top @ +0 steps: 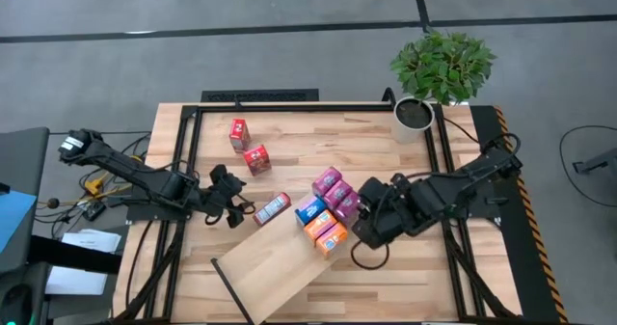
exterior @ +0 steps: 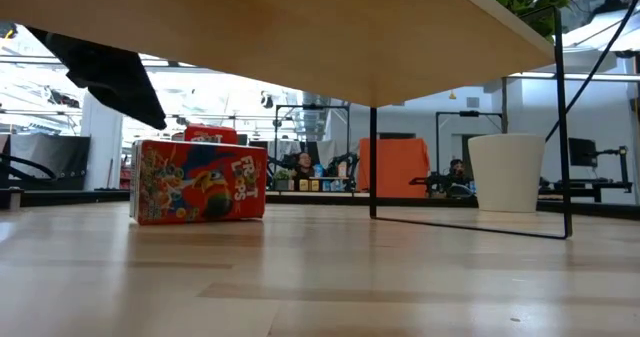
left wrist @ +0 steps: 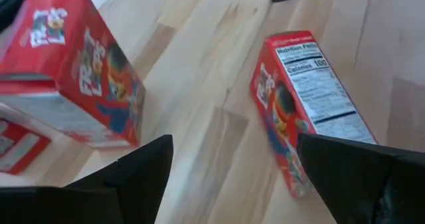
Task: Stack cereal on shelf
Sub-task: Put the bottom red cereal box onto the shelf
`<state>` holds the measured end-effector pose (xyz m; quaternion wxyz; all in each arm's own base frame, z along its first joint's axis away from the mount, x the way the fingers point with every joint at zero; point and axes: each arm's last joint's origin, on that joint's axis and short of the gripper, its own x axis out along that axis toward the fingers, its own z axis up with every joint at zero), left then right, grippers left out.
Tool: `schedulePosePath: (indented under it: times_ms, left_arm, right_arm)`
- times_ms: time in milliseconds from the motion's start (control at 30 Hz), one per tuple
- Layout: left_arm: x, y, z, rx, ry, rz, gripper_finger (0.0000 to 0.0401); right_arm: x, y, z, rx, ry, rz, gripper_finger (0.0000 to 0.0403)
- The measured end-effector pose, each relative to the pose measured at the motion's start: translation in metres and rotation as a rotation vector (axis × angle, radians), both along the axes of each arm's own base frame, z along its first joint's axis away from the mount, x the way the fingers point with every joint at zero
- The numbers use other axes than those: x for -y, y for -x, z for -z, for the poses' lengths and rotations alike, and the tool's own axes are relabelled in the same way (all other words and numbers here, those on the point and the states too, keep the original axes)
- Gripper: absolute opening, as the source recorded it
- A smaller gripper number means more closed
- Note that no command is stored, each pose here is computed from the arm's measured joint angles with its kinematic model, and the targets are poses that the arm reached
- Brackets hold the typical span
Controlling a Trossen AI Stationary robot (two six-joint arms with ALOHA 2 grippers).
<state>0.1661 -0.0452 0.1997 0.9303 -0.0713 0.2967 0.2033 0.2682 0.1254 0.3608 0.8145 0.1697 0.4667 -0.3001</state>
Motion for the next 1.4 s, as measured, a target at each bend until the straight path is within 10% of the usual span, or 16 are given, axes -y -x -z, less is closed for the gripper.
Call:
schedulePosePath:
  times_ms: [1400]
  left_arm:
    - [0.005, -0.045, 0.024, -0.017, 0.057, 0.103, 0.0327]
  right_arm:
    - [-0.040, 0.035, 0.002, -0.038, -0.033, -0.002, 0.0220]
